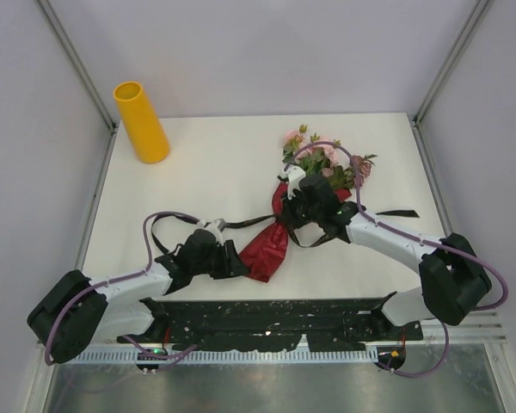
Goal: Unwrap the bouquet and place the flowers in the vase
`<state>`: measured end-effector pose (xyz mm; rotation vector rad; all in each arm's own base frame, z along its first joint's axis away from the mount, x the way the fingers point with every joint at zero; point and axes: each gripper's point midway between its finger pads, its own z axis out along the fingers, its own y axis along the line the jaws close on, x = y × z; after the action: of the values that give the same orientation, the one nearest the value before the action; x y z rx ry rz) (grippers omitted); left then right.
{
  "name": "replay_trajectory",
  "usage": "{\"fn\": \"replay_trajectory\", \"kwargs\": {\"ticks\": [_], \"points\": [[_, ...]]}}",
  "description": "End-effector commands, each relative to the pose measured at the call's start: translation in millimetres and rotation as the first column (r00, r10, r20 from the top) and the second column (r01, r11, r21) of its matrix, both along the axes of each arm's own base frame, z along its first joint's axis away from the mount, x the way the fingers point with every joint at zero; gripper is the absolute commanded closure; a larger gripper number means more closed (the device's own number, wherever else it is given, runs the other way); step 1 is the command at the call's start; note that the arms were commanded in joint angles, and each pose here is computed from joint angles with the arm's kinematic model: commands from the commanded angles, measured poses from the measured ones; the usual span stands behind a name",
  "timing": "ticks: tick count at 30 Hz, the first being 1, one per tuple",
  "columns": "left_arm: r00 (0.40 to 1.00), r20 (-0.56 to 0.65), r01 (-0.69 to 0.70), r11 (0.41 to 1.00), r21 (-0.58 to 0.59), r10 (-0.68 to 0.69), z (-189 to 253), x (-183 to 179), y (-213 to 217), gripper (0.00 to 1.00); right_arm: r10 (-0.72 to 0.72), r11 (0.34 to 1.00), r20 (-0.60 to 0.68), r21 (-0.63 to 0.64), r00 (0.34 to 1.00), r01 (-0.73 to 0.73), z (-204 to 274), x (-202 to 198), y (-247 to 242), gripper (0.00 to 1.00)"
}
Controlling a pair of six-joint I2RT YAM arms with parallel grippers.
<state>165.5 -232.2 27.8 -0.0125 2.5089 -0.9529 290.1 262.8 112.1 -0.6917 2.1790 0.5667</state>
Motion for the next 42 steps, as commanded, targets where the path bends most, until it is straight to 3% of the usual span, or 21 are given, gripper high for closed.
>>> {"fn": "replay_trajectory", "kwargs": {"ticks": [1, 11, 17, 20, 21, 23, 26, 34, 42], "points": [[0.996, -0.073, -0.036, 0.985, 0.168, 0.049, -37.5, -13.5, 30.2, 0.54, -0.113, 0.991, 0.17, 0.096, 0.979, 0.098, 63.0, 25.7, -2.6, 0.94], [0.995, -0.084, -0.037, 0.982, 0.186, 0.053, -41.3, -13.9, 29.5, 0.53, -0.11, 0.979, 0.14, 0.184, 0.984, 0.083, 96.6, 27.7, 14.1, 0.95], [0.995, -0.085, -0.034, 0.983, 0.182, 0.051, -40.4, -14.2, 27.5, 0.53, -0.1, 0.984, 0.036, 0.153, 0.994, 0.094, 60.5, 6.7, 6.1, 0.94], [0.995, -0.082, -0.034, 0.983, 0.181, 0.05, -39.4, -14.2, 26.7, 0.53, -0.095, 0.989, -0.01, 0.116, 0.995, 0.096, 39.8, -3.2, -0.2, 0.81], [0.995, -0.084, -0.032, 0.983, 0.181, 0.048, -39.9, -15.2, 26.6, 0.53, -0.096, 0.989, -0.015, 0.11, 0.995, 0.098, 37.9, -4.0, -2.1, 0.68], [0.995, -0.083, -0.031, 0.983, 0.18, 0.046, -39.2, -15.2, 26.1, 0.53, -0.075, 0.993, -0.037, 0.093, 0.997, 0.078, 32.5, -6.2, -2.6, 0.53], [0.996, -0.077, -0.033, 0.983, 0.179, 0.047, -37.4, -13.9, 25.4, 0.53, -0.042, 0.995, -0.082, 0.088, 0.996, 0.049, 33.1, -4.9, -3.6, 0.39], [0.996, -0.066, -0.04, 0.983, 0.18, 0.053, -36.8, -13.6, 26.9, 0.53, 0.101, 0.98, -0.24, 0.189, 0.965, -0.055, 17.0, -11.9, -2.0, 0.36], [0.996, -0.068, -0.038, 0.983, 0.182, 0.051, -36.5, -12.1, 25.2, 0.53, 0.149, 0.973, -0.295, 0.212, 0.944, -0.087, 0.5, 0.0, 6.8, 0.32]]}}
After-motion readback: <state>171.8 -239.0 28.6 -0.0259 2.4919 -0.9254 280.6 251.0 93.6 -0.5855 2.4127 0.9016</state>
